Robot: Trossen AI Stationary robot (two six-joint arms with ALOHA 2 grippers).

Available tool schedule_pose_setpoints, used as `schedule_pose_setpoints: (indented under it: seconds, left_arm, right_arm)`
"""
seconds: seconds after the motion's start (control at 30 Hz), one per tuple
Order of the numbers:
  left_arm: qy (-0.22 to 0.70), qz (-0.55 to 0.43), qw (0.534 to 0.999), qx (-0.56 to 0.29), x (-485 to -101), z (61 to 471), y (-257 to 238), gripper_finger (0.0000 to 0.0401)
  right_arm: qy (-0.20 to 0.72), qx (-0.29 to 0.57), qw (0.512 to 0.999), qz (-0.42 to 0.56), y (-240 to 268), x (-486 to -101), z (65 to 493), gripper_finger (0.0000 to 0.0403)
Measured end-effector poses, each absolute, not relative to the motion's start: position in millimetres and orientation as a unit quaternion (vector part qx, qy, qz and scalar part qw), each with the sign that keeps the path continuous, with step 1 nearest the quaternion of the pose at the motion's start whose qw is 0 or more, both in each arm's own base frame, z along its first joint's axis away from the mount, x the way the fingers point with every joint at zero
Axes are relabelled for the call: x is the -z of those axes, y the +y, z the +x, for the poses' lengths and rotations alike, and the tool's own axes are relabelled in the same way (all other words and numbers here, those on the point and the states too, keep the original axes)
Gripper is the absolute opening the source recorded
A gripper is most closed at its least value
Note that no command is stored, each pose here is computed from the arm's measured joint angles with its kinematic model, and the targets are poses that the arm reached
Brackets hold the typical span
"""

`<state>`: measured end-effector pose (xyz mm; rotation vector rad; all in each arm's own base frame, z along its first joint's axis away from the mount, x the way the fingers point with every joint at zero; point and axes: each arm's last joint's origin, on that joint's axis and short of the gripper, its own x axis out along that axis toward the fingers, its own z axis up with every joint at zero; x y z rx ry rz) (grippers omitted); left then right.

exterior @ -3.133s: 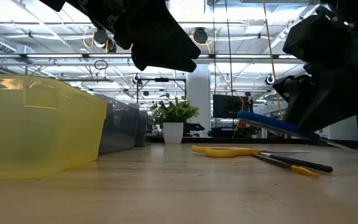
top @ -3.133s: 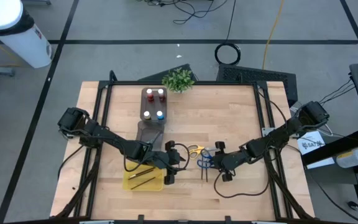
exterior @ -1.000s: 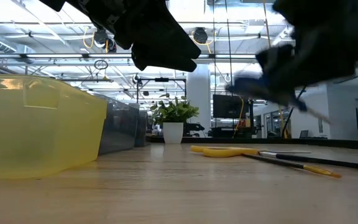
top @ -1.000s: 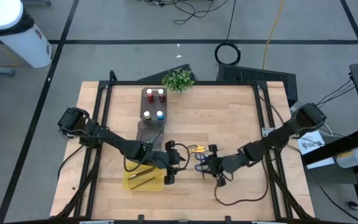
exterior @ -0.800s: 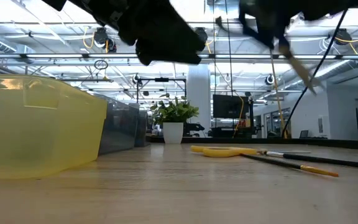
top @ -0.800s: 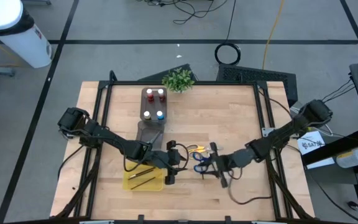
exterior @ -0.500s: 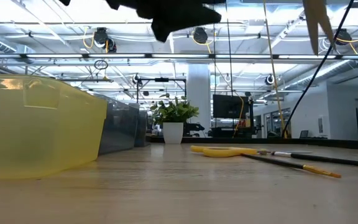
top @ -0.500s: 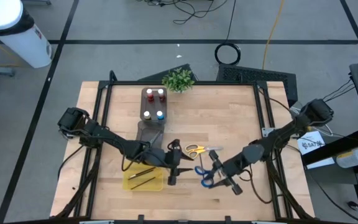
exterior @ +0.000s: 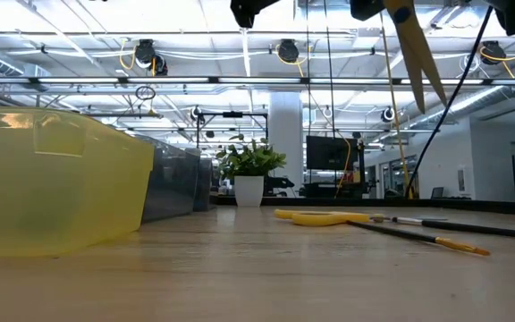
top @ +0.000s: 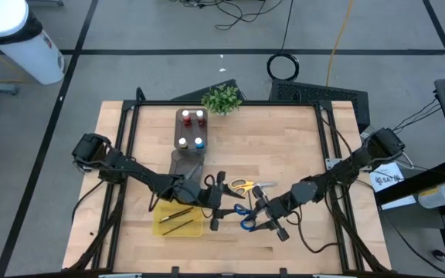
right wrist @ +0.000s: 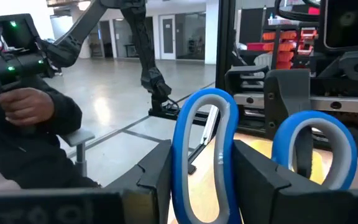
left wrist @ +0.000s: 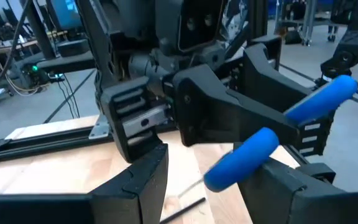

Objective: Pick & Place Paint Supplies
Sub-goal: Put the blue scissors into the bottom black bin

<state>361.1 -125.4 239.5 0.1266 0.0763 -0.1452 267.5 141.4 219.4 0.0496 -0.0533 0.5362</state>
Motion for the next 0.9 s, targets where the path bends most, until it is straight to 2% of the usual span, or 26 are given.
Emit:
schedule_pose_setpoints:
  seconds: [0.17, 0.23, 0.3, 0.43, 0.57, 0.63, 0.73, 0.9]
  left_arm:
    - [0.033, 0.062, 0.996, 0.058, -241, 362, -123, 0.0189]
    - [0.032, 0.061, 0.996, 0.056, -241, 362, -123, 0.0173]
    - [0.031, 0.052, 0.996, 0.069, -241, 362, -124, 0.0138]
    - [0.024, 0.040, 0.992, 0.121, -242, 362, -125, 0.0038]
    - [0.025, 0.041, 0.991, 0.128, -242, 361, -129, 0.0036]
    - [0.027, 0.040, 0.991, 0.128, -242, 360, -129, 0.0036]
    - [0.030, 0.039, 0.991, 0.124, -241, 361, -127, 0.0036]
    - [0.028, 0.032, 0.992, 0.121, -242, 361, -125, 0.0036]
  right_arm:
    - [-0.030, -0.262, 0.964, 0.025, 141, -219, 269, 0.0120]
    - [-0.032, -0.261, 0.965, 0.021, 141, -219, 269, 0.0120]
    - [-0.034, -0.256, 0.966, 0.012, 140, -219, 269, 0.0120]
    - [-0.036, -0.206, 0.978, 0.002, 139, -219, 270, 0.0133]
    - [-0.028, -0.168, 0.985, 0.021, 137, -218, 271, 0.0195]
    - [-0.029, -0.165, 0.985, 0.031, 135, -219, 272, 0.0209]
    - [-0.028, -0.141, 0.989, 0.029, 130, -218, 274, 0.0203]
    - [-0.044, -0.105, 0.993, -0.013, 121, -220, 277, 0.0165]
